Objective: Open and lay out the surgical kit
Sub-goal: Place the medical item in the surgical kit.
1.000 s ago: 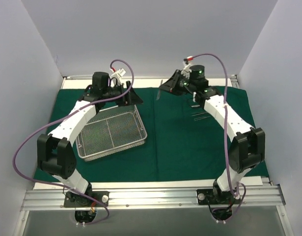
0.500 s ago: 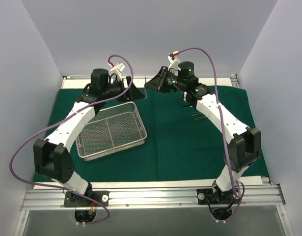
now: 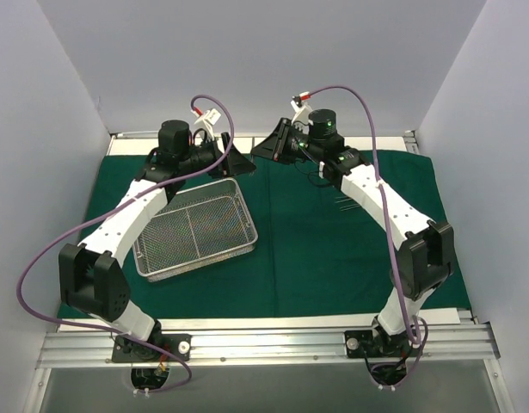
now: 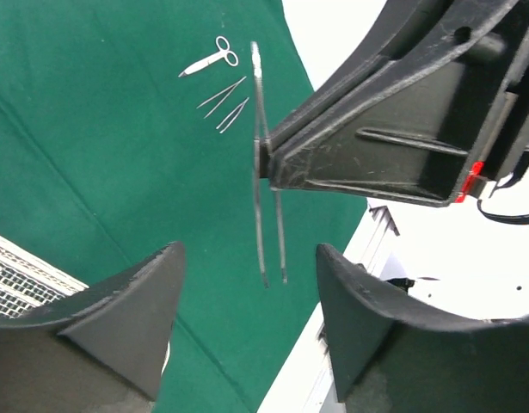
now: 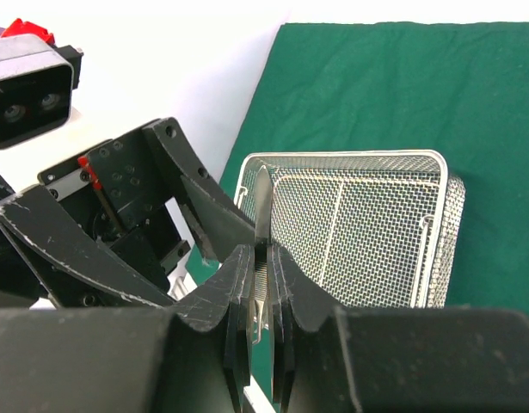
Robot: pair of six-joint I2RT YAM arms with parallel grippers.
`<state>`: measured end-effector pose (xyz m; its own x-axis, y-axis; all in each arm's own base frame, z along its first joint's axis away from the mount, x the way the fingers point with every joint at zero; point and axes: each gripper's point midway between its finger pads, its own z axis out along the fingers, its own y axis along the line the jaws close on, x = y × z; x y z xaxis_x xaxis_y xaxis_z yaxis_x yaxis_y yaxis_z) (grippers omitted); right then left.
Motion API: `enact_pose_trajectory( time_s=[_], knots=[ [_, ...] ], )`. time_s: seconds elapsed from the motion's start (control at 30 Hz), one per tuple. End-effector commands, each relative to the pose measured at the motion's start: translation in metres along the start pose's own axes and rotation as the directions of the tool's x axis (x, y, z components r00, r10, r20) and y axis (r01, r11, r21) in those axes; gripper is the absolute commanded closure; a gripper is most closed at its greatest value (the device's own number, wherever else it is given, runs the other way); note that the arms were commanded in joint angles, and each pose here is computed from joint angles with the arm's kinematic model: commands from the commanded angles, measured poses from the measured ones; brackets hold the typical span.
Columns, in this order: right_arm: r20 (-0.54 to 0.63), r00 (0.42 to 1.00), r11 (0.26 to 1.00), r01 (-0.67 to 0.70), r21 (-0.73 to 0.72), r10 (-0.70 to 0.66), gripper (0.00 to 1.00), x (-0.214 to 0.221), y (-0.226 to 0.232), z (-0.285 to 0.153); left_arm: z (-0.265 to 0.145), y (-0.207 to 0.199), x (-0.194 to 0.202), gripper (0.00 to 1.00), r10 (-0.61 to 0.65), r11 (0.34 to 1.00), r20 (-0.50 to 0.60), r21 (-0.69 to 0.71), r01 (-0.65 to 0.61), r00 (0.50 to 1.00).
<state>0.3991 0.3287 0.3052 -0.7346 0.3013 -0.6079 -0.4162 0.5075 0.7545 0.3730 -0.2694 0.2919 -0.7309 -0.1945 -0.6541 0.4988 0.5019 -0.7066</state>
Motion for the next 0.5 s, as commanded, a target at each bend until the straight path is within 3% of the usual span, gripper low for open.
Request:
enact_pose_trajectory(
  time_s=[0.0, 0.3, 0.47],
  knots=[
    [0.018, 1.0, 0.997, 0.016, -0.079, -0.014, 1.0, -0.009, 0.021, 0.004, -0.002, -0.017, -0.007, 0.32, 0.05, 0.997, 0.017, 0.052, -0.051, 0.999],
    [0.015, 1.0, 0.995, 0.008, -0.098, -0.007, 1.0, -0.01, 0.027, 0.006, 0.008, -0.004, 0.001, 0.69, 0.042, 0.998, -0.027, 0.041, -0.041, 0.999],
    [0.024, 1.0, 0.994, 0.009, -0.109, -0.007, 1.0, -0.016, 0.033, 0.005, 0.014, 0.0, 0.005, 0.77, 0.025, 0.998, -0.059, 0.053, -0.022, 0.998]
  ],
)
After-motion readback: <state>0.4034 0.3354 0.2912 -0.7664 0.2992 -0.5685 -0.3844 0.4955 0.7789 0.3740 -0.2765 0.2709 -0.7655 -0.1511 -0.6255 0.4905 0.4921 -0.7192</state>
